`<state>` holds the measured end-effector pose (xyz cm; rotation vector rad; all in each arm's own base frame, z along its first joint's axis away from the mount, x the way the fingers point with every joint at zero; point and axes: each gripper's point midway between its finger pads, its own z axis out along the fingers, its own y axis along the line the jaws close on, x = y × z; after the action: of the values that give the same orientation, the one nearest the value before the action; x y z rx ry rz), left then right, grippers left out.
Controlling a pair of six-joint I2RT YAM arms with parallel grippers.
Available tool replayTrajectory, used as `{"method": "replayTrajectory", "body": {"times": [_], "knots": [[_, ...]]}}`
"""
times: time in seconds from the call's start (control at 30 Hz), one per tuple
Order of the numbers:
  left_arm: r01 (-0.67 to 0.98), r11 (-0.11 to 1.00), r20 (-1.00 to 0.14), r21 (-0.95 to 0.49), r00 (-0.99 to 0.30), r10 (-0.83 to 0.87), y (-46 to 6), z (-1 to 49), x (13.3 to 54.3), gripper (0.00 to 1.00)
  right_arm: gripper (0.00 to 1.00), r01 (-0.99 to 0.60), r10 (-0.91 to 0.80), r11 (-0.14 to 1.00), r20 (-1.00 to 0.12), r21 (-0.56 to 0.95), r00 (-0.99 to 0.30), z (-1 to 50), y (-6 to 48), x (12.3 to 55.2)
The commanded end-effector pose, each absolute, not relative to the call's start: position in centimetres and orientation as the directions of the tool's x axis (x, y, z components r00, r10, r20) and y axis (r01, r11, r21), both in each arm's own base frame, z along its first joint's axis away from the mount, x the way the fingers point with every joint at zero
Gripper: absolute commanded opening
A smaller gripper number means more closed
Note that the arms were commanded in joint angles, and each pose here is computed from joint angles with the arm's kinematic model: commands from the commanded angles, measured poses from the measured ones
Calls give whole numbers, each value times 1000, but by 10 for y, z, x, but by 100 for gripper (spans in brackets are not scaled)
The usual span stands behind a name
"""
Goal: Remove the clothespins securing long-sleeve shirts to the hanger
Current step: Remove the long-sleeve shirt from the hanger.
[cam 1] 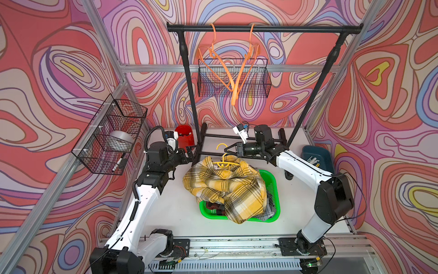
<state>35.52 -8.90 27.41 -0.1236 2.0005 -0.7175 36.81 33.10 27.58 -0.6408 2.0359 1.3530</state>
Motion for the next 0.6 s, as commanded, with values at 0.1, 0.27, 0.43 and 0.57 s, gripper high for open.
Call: {"method": "replayTrajectory", "body": {"times": [0.1, 0.27, 0.43, 0.57], "knots": [[148, 757, -683, -636, -565, -463, -82, 249, 358, 87, 0, -792, -62, 325, -824, 516, -562, 336, 326, 353], [142, 759, -683, -635, -563, -466, -79, 243, 353, 87, 0, -844, -78, 318, -875, 432, -478, 371, 318, 341], [132, 743, -668, -656, -558, -492, -79, 231, 348, 87, 0, -838, -81, 367, -884, 404, -461, 394, 310, 344], [130, 730, -660, -671, -554, -508, -79, 223, 344, 86, 0, -829, -81, 391, -882, 400, -464, 403, 304, 351]]}}
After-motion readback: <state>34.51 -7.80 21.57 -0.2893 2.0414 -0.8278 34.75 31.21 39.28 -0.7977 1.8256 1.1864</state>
